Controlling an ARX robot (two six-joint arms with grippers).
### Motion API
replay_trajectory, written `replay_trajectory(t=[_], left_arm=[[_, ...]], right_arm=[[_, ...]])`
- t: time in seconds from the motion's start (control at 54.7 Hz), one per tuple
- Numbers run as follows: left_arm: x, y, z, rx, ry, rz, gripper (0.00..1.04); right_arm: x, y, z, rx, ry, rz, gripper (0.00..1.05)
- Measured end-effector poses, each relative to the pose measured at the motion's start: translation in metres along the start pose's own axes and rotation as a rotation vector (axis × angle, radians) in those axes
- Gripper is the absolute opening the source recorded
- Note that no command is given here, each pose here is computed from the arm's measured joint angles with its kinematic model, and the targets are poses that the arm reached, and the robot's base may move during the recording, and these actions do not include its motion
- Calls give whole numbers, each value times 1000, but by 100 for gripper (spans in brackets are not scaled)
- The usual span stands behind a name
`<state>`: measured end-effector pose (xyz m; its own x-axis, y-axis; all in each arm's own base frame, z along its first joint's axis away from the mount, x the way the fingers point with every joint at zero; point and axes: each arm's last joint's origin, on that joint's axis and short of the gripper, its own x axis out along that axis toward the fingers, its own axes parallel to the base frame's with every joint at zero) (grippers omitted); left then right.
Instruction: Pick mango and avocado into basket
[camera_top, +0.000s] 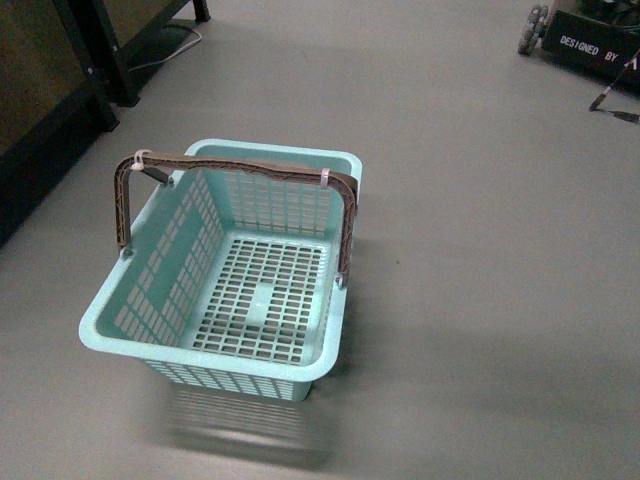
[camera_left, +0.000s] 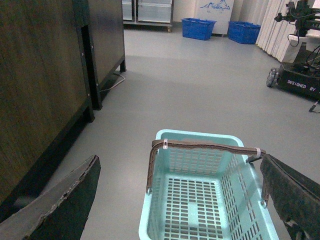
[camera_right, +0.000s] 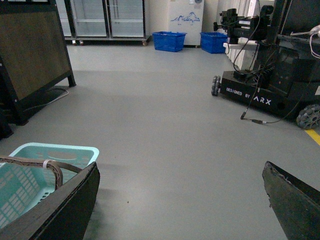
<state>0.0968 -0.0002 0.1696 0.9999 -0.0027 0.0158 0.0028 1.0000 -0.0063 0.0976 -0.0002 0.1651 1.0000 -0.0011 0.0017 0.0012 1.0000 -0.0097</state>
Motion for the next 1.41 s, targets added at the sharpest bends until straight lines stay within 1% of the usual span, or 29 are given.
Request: replay_trajectory(t=[0.274, 0.292, 0.311, 0.329, 0.366, 0.384, 0.42, 0.475, 0.548, 0.622, 0.658, 0.713, 0.749, 0.914, 1.133, 1.408], left_arm=[[0, 0, 0, -1, 0, 1, 97], [0, 0, -1, -23, 24, 18, 97], [1, 0, -2, -65, 106, 67, 97], [1, 0, -2, -84, 140, 81, 97], [4, -1, -6, -167, 259, 141, 97], [6, -2, -7, -189, 280, 147, 97], [13, -4, -12, -282, 345, 176, 97], [24, -7, -15, -413, 395, 182, 97], [40, -10, -14, -567, 420, 221, 97], [78, -18, -8, -772, 435, 227, 97], [98, -23, -10, -857, 452, 234, 97], [125, -29, -20, -941, 496, 237, 97], [147, -33, -33, -987, 534, 253, 97], [193, -44, -71, -1035, 605, 282, 97], [242, -63, -110, -1113, 591, 243, 97], [293, -83, -136, -1200, 563, 187, 97]], right_arm=[[0, 0, 0, 0, 0, 0, 97], [0, 0, 0, 0, 0, 0, 97], [0, 0, 0, 0, 0, 0, 97], [0, 0, 0, 0, 0, 0, 97], [0, 0, 0, 0, 0, 0, 97], [0, 0, 0, 0, 0, 0, 97], [0, 0, 0, 0, 0, 0, 97], [0, 0, 0, 0, 0, 0, 97], [0, 0, 0, 0, 0, 0, 97], [0, 0, 0, 0, 0, 0, 97], [0, 0, 0, 0, 0, 0, 97], [0, 0, 0, 0, 0, 0, 97], [0, 0, 0, 0, 0, 0, 97], [0, 0, 0, 0, 0, 0, 97], [0, 0, 0, 0, 0, 0, 97], [0, 0, 0, 0, 0, 0, 97]])
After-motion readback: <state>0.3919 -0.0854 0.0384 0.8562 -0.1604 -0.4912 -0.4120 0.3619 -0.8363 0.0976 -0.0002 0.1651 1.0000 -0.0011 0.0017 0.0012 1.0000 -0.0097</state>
